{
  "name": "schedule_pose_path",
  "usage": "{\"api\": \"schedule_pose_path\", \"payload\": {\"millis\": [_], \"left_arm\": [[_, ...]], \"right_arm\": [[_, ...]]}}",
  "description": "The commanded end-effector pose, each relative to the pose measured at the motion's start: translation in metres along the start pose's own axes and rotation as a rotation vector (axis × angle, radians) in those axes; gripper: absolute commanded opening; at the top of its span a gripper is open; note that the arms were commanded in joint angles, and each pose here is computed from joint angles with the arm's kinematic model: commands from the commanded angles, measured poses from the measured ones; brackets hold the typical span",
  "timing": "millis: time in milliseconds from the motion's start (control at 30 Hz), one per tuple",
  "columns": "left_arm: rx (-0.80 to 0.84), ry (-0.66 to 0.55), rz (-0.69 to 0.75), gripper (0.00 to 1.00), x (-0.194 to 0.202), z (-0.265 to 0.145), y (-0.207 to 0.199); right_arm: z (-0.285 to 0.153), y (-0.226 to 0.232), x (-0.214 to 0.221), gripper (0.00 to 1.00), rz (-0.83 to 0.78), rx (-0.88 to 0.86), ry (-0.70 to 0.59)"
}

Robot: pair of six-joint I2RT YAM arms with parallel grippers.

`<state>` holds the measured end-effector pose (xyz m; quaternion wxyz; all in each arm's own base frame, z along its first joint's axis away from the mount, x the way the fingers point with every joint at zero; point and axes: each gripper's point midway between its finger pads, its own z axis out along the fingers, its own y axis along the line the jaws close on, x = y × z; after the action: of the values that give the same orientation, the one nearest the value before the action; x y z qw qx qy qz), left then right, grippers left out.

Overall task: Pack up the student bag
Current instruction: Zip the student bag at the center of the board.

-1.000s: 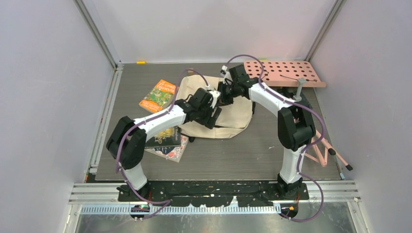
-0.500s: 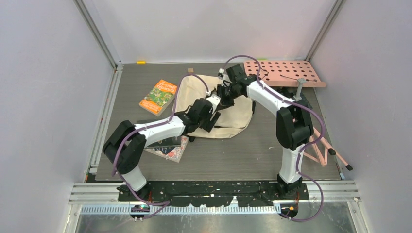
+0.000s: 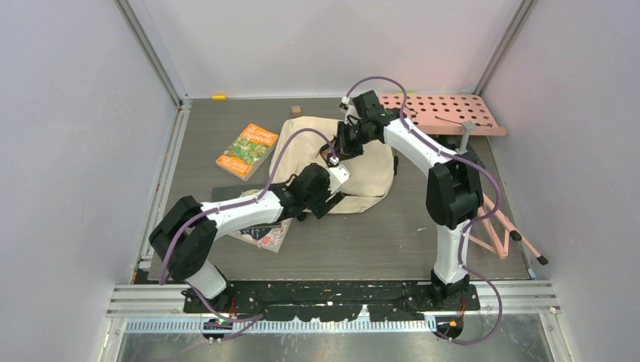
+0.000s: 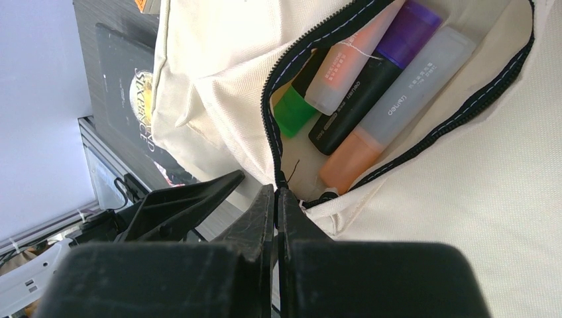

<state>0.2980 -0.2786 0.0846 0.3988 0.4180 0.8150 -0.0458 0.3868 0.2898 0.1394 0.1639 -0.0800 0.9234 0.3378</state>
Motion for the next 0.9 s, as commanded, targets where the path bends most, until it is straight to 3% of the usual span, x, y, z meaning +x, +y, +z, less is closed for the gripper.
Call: {"api": "schedule_pose_path", "payload": {"millis": [0,333,533,867], "left_arm": [[-0.033,0.001,0.031,0.77,0.000,0.001,0.007],[-0.102,0.033,0.001,0.37,0.007,0.020,0.014],[-0.102,0.053,-0.053,0.02,0.013,0.017,0.011],[-0.042,0.082,-0.160,0.00,0.039,-0.008,-0.004]], "right_arm": [[-0.011,0.016,-0.025,0.01,-0.026,-0.038,-0.071],[-0.013,0.015,-0.027,0.01,-0.030,-0.025,-0.084],[-0.018,0.012,-0.033,0.01,-0.050,0.011,-0.106],[-0.027,0.007,-0.068,0.01,-0.116,0.095,-0.238]]}}
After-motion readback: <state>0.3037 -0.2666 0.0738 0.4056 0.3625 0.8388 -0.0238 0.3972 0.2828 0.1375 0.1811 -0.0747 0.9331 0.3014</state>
